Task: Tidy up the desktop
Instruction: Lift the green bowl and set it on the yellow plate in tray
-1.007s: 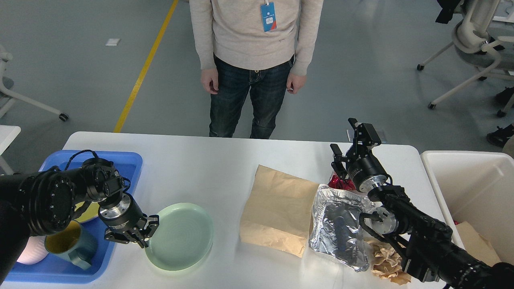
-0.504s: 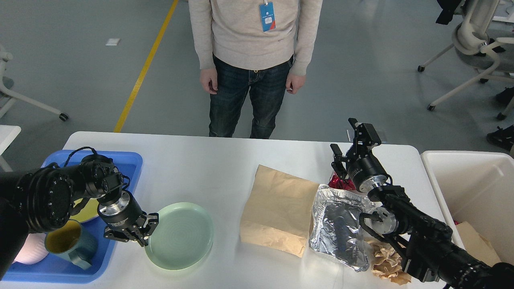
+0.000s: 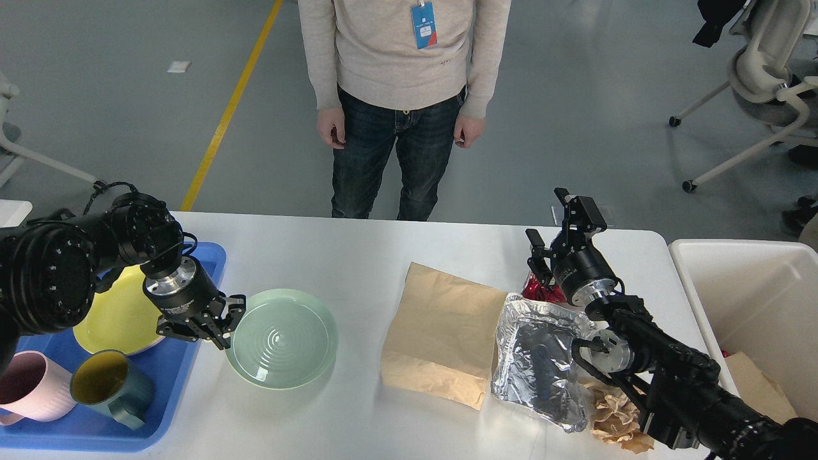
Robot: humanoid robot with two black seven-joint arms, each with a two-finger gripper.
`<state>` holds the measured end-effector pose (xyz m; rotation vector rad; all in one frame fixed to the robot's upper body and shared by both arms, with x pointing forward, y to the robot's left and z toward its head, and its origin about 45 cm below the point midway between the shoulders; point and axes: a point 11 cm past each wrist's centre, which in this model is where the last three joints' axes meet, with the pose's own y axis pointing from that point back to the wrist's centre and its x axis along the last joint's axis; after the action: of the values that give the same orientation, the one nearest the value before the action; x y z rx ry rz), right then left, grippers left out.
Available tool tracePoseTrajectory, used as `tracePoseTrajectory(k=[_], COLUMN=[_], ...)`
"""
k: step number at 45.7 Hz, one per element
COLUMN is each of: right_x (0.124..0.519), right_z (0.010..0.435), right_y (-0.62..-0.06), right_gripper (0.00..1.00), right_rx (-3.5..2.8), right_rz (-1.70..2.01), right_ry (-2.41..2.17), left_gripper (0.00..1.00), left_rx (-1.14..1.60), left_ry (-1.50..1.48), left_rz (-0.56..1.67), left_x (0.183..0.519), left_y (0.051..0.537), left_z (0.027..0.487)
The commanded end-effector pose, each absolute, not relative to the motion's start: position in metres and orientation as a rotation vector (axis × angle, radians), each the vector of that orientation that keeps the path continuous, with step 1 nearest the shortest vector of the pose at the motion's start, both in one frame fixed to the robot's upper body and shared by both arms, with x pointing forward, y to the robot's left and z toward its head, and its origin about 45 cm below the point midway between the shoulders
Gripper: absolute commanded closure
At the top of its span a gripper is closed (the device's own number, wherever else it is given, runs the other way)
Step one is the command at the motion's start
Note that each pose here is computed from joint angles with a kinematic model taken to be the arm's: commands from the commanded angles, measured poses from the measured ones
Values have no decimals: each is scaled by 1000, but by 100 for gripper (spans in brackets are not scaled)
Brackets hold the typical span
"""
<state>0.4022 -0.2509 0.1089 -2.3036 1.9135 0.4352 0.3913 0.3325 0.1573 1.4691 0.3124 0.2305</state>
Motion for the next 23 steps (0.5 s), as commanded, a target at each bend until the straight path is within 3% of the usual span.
tracePoseTrajectory(k=[1,16,23], right_x=[402,402,402], right_z=[109,109,109], right_y=[-251,-251,-251], right_gripper=[0,0,0], right_rx=[-2304,-2304,-2304], right_rz=[432,435,435], right_ry=[1913,1914,1914], left_gripper=[100,100,100], left_rx=[1464,1442,1440], left_ry=[270,100,62], left_rz=[259,408,467], left_x=[405,452,457], left_y=[330,334,344], left_z=[177,275,318])
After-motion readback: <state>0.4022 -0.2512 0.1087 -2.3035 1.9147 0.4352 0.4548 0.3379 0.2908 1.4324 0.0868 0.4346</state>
